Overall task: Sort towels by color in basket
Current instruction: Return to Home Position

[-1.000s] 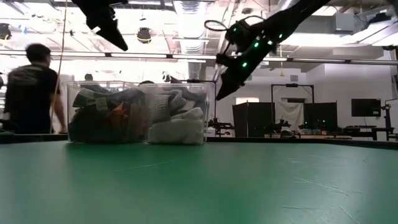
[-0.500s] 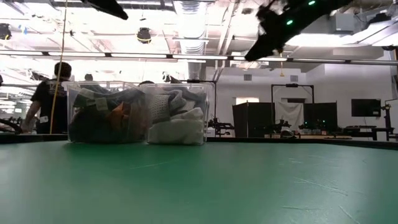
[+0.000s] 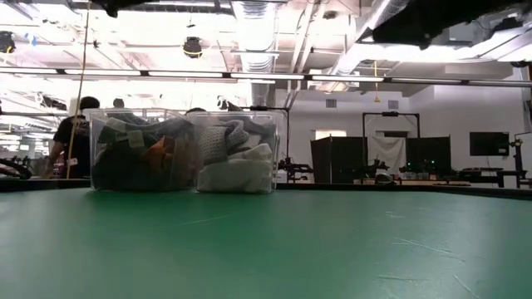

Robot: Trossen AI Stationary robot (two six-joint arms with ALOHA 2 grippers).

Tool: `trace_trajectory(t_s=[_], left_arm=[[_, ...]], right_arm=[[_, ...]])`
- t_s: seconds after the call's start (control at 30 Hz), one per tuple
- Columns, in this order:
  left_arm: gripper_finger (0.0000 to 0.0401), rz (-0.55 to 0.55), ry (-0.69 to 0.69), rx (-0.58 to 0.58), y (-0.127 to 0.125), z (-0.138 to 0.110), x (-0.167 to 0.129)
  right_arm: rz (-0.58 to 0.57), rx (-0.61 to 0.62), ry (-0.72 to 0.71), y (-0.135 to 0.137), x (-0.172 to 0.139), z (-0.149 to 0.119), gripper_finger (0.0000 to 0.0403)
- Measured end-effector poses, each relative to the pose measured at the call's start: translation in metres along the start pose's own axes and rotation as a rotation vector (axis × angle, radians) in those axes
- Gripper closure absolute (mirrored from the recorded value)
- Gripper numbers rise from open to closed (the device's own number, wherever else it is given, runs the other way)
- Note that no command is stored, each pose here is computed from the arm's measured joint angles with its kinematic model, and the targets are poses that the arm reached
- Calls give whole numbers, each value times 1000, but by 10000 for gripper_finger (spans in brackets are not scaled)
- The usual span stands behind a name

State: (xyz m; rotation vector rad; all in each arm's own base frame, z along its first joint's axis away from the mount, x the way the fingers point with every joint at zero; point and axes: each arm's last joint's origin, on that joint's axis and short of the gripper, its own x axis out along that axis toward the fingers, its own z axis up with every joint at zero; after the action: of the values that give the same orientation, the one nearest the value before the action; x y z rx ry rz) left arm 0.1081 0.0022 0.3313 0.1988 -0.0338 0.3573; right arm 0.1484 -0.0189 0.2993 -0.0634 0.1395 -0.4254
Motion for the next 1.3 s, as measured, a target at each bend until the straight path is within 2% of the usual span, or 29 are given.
trace_trajectory(t_s=[0.1, 0.2, 0.4, 0.6, 0.8, 0.97, 1.13, 1.3], left_arm=[[301, 17, -79, -1, -3, -22, -3], [301, 9, -54, -4, -8, -43, -4], [301, -7, -15, -31, -13, -61, -3], [301, -91, 27, -25, -25, -84, -2], [311, -154, 1, 26, -28, -85, -10], [342, -176, -26, 17, -22, -84, -25], [367, -275, -95, -38, -17, -82, -39], [376, -357, -84, -64, -16, -86, -44]], right_arm=[[8, 29, -78, -1, -13, -9, 275], [18, 56, -136, -3, -23, -19, 275], [46, 67, -165, -4, -32, -49, 275], [70, 49, -267, -7, -42, -71, 275], [58, 72, -375, -13, -57, -82, 275], [76, 82, -340, -11, -54, -85, 276], [125, 162, -342, -9, -56, -85, 276], [175, 317, -331, -7, -57, -85, 276]])
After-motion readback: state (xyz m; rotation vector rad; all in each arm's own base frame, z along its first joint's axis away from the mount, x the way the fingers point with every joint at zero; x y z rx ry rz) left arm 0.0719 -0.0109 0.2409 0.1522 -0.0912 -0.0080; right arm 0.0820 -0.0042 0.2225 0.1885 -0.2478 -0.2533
